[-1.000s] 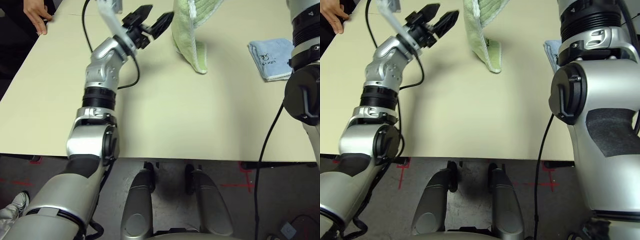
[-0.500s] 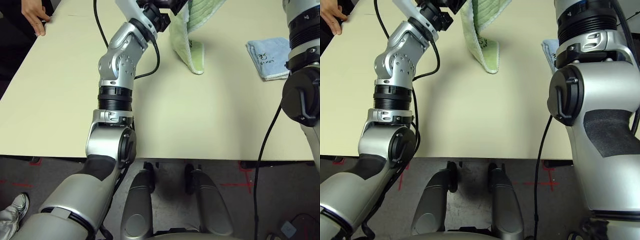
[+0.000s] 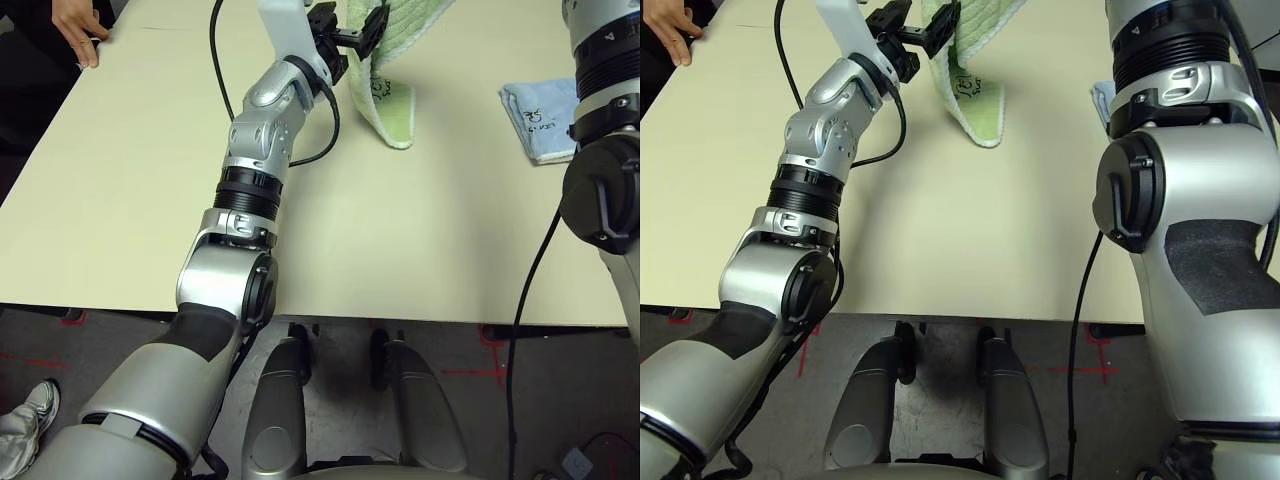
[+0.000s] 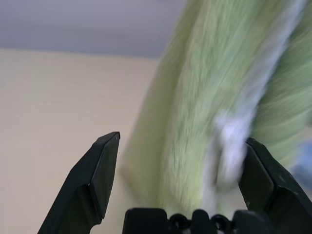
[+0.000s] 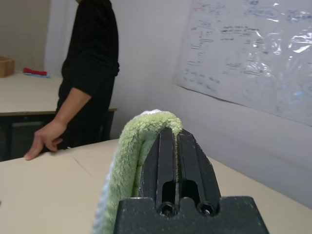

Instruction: Fold the towel and set it aside.

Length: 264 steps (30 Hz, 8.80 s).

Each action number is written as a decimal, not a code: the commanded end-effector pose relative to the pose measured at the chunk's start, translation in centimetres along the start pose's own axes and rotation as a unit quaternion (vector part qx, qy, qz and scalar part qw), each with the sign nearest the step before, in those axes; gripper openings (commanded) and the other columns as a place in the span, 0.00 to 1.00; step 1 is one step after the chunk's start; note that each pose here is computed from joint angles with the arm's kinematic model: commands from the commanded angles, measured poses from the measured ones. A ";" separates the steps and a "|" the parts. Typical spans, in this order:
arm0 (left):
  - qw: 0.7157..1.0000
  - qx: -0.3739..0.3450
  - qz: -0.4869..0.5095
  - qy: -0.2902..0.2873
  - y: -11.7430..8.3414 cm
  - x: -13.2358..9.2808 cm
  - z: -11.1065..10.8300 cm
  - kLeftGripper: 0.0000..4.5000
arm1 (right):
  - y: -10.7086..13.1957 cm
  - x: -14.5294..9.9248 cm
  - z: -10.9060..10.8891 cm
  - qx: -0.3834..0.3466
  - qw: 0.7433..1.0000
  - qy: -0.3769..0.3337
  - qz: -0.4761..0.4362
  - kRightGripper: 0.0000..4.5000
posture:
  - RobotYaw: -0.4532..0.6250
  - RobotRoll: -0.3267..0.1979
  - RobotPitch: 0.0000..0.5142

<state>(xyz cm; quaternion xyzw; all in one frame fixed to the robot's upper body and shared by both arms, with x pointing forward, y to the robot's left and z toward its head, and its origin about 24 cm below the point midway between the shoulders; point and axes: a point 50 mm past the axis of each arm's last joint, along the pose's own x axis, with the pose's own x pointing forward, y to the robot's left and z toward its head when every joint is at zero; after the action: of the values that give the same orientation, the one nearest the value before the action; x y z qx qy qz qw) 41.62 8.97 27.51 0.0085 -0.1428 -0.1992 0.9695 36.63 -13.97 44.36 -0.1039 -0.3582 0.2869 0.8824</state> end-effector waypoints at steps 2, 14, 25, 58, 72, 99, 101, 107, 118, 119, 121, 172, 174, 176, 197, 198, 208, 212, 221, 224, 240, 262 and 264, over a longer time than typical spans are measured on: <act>0.997 0.054 0.034 0.037 3.4 -1.4 -2.3 1.00 | -2.1 -1.2 1.3 -0.009 0.999 -0.015 -0.030 0.00 | 0.44 0.62 0.58; 0.990 0.101 -0.055 0.080 7.0 -4.7 -4.7 1.00 | -4.6 -3.9 1.2 -0.004 0.999 -0.024 -0.036 0.00 | 0.44 0.62 0.56; 0.990 0.067 -0.097 0.080 5.3 -4.0 -5.6 1.00 | -4.2 -3.5 1.1 0.003 0.999 -0.023 -0.030 0.00 | 0.44 0.62 0.55; 0.992 -0.067 -0.010 0.110 6.1 -3.5 -6.4 0.01 | -3.9 -3.4 0.9 0.005 1.000 -0.016 -0.015 0.00 | 0.40 0.62 0.56; 0.997 0.057 0.046 -0.021 15.7 -7.5 8.6 0.01 | -7.4 -14.5 -9.3 0.138 0.968 0.185 -0.099 0.00 | 0.49 0.62 0.61; 0.974 -0.008 0.030 0.224 15.8 -8.3 3.1 0.01 | -6.9 -15.8 -11.5 0.108 0.915 0.384 -0.056 0.00 | 0.48 0.62 0.73; 0.981 0.035 0.124 0.146 16.1 -7.1 4.7 0.01 | -7.8 -13.2 -10.0 0.013 0.943 0.292 -0.160 0.00 | 0.48 0.62 0.73; 0.964 0.008 0.149 -0.219 14.2 -5.9 15.0 0.01 | -9.9 -10.5 -2.9 0.029 0.963 0.015 -0.267 0.00 | 0.50 0.62 0.73; 0.978 0.063 0.006 0.198 15.7 -8.3 1.5 0.01 | -5.2 -15.4 -13.0 0.110 0.955 0.276 -0.008 0.00 | 0.48 0.62 0.77; 0.969 0.062 -0.012 0.237 15.5 -8.7 0.5 0.01 | -4.4 -16.3 -14.1 0.153 0.940 0.304 0.017 0.00 | 0.48 0.62 0.77; 0.954 0.071 -0.052 0.286 15.2 -9.3 -0.9 0.01 | -3.5 -17.8 -15.4 0.180 0.923 0.334 0.061 0.00 | 0.48 0.62 0.78; 0.802 0.100 -0.353 0.470 15.1 -15.4 3.8 0.00 | -3.4 -26.4 -13.0 -0.008 0.870 0.356 0.341 0.18 | 0.48 0.62 0.76; 0.803 0.100 -0.353 0.469 15.0 -15.5 3.9 0.00 | -3.9 -26.4 -12.9 0.043 0.876 0.364 0.314 0.33 | 0.48 0.62 0.75; 0.804 0.099 -0.353 0.468 15.0 -15.5 4.0 0.00 | -4.3 -26.3 -12.7 0.113 0.874 0.379 0.282 0.49 | 0.48 0.62 0.75; 0.799 0.083 -0.370 0.466 14.1 -15.4 3.4 0.00 | -2.5 -23.2 -14.3 0.215 0.831 0.438 0.268 0.99 | 0.50 0.62 0.75; 0.799 0.082 -0.371 0.466 14.1 -15.4 3.3 0.00 | -2.5 -23.5 -14.2 0.207 0.824 0.446 0.281 0.99 | 0.50 0.62 0.74; 0.799 0.081 -0.371 0.466 14.1 -15.5 3.2 0.00 | -4.4 -24.0 -12.4 0.183 0.846 0.424 0.266 0.99 | 0.49 0.62 0.72; 0.798 0.080 -0.374 0.467 14.0 -15.5 2.9 0.00 | -4.1 -24.2 -12.9 0.148 0.832 0.448 0.292 0.99 | 0.49 0.62 0.72; 0.797 0.077 -0.375 0.468 13.8 -15.5 2.8 0.00 | -2.7 -23.7 -14.4 0.105 0.808 0.467 0.345 0.99 | 0.50 0.62 0.73; 0.797 0.076 -0.374 0.468 13.8 -15.4 2.8 0.00 | -2.2 -23.2 -14.8 0.105 0.807 0.459 0.356 0.87 | 0.50 0.62 0.73; 0.812 0.066 -0.350 0.463 14.5 -15.7 3.3 0.00 | -4.4 -22.1 -11.4 0.068 0.882 0.355 0.304 0.00 | 0.48 0.62 0.71; 0.972 0.215 0.062 0.075 14.9 -6.1 8.4 0.00 | -6.9 -12.8 -9.8 -0.107 0.965 0.199 -0.132 0.00 | 0.48 0.62 0.71; 0.972 0.217 0.094 0.011 14.6 -5.7 10.6 0.00 | -7.6 -11.5 -7.6 -0.133 0.962 0.140 -0.191 0.00 | 0.48 0.62 0.71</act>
<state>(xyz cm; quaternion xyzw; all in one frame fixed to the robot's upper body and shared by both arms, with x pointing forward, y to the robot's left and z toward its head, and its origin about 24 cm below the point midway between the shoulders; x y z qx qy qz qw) 39.67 24.02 35.92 0.2173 -0.1315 -0.1240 0.9592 39.08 -25.46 33.99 -0.2070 -0.2372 0.1089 0.9429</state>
